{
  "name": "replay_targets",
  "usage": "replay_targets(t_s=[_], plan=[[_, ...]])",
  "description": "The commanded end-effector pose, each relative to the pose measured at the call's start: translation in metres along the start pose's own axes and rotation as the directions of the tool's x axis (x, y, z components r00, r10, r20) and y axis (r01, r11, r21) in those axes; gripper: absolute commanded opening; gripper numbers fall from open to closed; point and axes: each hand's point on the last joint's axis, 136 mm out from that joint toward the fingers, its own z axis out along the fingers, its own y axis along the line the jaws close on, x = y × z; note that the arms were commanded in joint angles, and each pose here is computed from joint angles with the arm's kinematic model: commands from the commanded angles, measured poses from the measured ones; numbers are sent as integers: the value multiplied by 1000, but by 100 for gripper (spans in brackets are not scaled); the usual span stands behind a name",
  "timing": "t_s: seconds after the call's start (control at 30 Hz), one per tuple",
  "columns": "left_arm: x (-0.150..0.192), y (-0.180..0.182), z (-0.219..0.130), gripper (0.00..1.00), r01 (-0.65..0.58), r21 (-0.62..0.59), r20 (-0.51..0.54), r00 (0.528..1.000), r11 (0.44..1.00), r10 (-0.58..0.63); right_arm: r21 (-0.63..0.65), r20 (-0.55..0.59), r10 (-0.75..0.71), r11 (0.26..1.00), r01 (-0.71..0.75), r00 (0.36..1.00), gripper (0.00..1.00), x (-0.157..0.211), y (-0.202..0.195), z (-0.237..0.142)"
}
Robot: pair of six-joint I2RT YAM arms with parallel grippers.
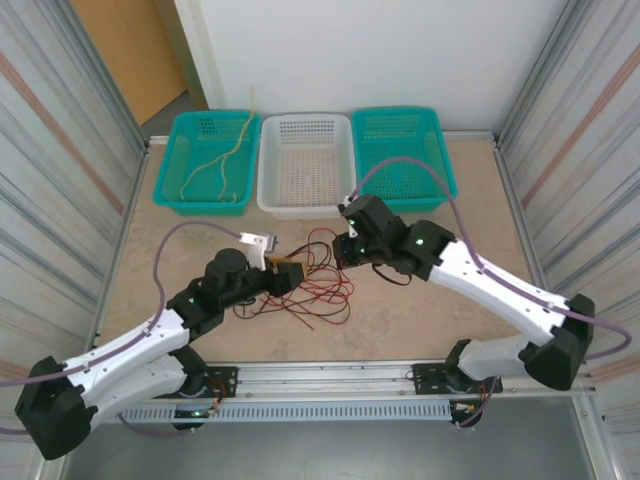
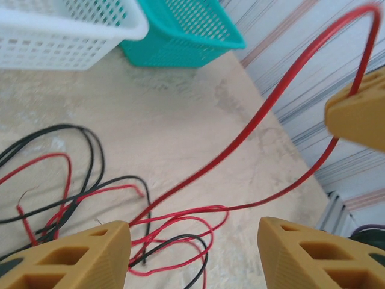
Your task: Untangle the cables
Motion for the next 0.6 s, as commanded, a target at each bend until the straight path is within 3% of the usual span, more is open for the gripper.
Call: replay_targets(t_s=[0.0,0.33,0.57], plan=[[-28,-31,-11,61,-63,119,101,994,991,51,-90,165,-2,996,17,986,0,-37,18,-40],[-53,-87,-28,74,-204,308,192,970,929,149,-328,398,72,942,69,915,0,-92,59,-117],[-71,-94,-19,72,-231,263,193,964,936,184,-320,516,124,946,56,848,0,-123,51,-155]])
